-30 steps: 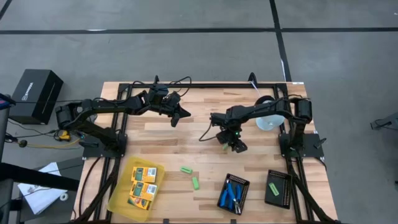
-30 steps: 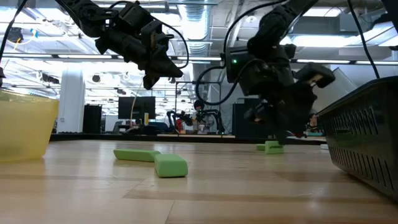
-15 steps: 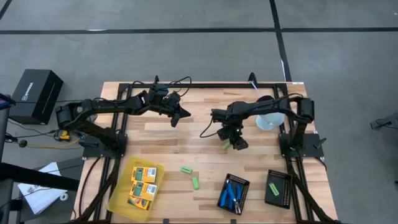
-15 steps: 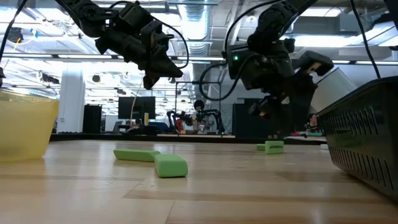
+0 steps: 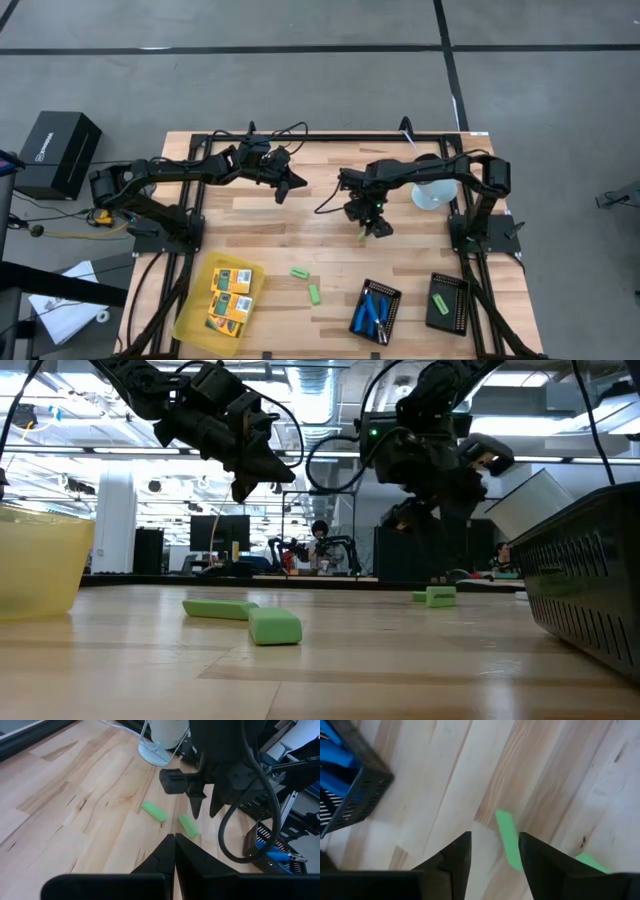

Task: Pick & Place School Supplies
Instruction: Put the green eraser into the right black bin

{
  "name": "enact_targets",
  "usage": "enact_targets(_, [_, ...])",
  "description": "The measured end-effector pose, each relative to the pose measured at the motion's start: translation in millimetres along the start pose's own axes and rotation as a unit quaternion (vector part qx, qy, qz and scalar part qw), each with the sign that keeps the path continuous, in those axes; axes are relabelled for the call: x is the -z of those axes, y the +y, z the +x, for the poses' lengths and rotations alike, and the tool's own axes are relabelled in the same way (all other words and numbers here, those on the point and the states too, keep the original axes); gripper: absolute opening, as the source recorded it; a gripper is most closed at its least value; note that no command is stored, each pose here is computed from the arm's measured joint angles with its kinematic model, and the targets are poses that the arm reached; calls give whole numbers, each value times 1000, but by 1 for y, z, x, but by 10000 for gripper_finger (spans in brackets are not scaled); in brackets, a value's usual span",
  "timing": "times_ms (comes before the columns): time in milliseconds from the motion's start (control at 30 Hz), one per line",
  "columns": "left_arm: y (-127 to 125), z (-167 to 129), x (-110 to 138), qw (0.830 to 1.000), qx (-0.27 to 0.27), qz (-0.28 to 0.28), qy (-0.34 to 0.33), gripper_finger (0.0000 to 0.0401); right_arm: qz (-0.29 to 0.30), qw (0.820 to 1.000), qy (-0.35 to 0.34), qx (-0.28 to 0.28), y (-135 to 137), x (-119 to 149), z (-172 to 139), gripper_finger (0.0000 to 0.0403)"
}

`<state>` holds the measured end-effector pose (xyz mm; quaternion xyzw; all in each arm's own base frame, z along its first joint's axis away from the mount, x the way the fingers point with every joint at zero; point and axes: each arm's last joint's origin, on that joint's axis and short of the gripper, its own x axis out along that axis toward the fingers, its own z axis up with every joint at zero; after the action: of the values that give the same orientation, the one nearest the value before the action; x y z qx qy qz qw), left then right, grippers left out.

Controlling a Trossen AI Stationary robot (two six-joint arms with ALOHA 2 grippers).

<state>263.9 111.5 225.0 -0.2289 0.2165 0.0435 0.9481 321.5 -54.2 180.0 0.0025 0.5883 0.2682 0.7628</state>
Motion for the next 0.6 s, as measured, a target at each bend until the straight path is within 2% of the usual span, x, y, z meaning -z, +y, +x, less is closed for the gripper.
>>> enact_targets(333, [0,0,0,1000,0,1,0,3,-3,1000,-13,9,-2,-3,1,154])
enact_targets(600, [0,0,0,1000,2,1,0,3,13,999,26,-14,-14,2,28,150])
